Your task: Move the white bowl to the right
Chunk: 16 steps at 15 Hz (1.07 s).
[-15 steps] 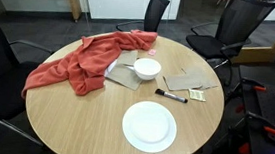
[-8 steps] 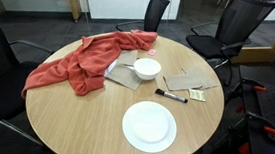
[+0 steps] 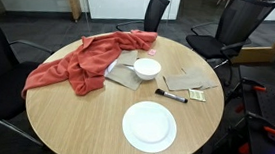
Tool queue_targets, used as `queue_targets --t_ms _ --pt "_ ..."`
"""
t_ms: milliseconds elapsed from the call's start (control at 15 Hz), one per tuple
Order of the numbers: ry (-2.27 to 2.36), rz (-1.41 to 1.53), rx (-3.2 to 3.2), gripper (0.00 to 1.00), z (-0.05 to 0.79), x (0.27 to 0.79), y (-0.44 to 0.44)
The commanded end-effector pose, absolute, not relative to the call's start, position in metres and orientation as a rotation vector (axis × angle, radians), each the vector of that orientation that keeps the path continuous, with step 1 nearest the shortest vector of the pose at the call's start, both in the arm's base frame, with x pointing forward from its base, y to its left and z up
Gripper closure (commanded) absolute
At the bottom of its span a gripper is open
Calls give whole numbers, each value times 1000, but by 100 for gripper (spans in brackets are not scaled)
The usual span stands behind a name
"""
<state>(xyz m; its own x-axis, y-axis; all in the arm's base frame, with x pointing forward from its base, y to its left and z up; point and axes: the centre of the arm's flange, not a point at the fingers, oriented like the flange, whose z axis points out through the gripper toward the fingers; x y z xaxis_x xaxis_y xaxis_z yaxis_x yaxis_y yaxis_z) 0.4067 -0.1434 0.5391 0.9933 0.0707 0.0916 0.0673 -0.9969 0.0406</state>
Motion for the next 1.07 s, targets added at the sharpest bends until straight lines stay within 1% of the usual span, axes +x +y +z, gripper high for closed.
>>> queue_targets --t_ms 0,400,1000 --pt "164 173 3124 0 515 440 -137" --pt "165 149 3185 0 454 475 -107" --pt "160 -45 3223 0 364 506 -76"
